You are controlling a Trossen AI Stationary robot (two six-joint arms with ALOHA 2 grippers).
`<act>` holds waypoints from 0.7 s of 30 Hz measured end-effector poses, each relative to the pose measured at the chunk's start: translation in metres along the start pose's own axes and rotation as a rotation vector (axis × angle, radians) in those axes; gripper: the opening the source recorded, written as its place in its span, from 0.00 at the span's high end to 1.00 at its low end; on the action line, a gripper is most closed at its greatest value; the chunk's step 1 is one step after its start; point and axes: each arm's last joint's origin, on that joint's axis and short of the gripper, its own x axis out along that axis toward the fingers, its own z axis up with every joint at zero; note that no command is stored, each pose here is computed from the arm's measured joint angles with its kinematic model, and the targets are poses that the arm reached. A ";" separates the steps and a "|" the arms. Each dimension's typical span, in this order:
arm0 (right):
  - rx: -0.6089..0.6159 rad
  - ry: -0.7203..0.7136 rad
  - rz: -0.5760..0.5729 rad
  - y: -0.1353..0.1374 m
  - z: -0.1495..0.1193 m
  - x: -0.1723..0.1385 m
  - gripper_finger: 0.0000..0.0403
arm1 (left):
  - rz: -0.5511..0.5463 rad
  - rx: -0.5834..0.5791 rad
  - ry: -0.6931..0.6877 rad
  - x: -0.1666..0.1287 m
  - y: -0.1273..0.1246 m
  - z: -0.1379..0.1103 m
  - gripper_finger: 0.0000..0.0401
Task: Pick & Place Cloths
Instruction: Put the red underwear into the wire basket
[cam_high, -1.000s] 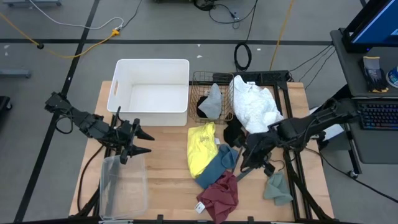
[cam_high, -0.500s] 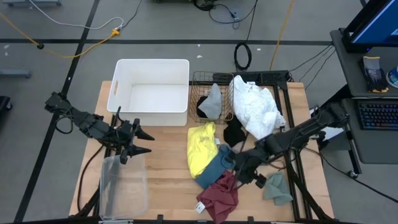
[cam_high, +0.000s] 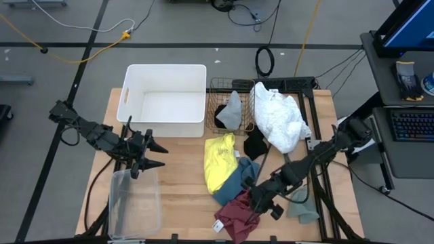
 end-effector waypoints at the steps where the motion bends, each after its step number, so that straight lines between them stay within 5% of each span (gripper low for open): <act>1: 0.017 0.008 0.002 0.000 -0.001 0.003 0.68 | 0.000 0.004 0.000 0.000 0.000 0.000 0.38; 11: 0.070 0.089 0.012 -0.001 -0.010 0.030 0.53 | 0.001 0.015 0.004 0.000 0.000 0.000 0.38; 21: 0.021 0.130 -0.082 -0.007 -0.015 0.049 0.50 | 0.002 0.014 0.004 0.000 0.000 0.000 0.38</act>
